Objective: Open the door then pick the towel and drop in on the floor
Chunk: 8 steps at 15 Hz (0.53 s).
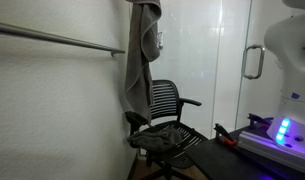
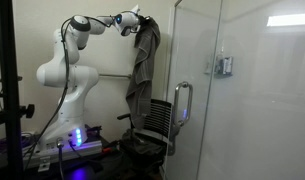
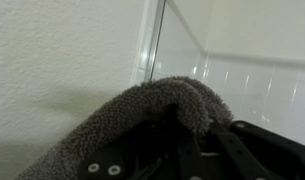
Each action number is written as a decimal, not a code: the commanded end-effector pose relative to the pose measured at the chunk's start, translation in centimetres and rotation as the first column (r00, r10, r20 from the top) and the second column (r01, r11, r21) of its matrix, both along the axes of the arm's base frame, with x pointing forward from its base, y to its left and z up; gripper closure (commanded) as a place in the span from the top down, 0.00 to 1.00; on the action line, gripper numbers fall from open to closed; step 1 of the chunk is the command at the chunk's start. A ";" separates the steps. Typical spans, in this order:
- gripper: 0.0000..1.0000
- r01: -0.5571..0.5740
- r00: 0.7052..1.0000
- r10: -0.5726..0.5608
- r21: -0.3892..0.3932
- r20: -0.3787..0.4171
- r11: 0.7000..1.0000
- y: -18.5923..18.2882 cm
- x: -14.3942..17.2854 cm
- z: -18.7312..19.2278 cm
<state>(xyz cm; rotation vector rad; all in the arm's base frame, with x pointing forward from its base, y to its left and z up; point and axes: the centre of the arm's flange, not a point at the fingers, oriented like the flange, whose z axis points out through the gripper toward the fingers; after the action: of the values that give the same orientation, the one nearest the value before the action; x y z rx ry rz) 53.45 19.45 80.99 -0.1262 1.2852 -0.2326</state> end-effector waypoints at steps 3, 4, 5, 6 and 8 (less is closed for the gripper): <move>0.02 -0.069 0.997 0.073 -0.322 0.000 0.944 0.8 -4.7 12.2; 0.02 -0.078 0.995 0.093 -0.360 0.023 0.930 1.3 -5.7 14.0; 0.02 -0.074 0.993 0.106 -0.392 0.061 0.917 1.9 -6.9 15.9; 0.02 -0.073 0.987 0.126 -0.403 0.105 0.912 2.8 -8.1 17.8; 0.02 -0.067 0.968 0.157 -0.403 0.196 0.913 4.3 -11.0 21.6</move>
<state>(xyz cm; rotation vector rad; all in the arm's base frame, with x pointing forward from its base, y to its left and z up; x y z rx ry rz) 44.99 22.27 95.89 -0.4983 1.1320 -0.4322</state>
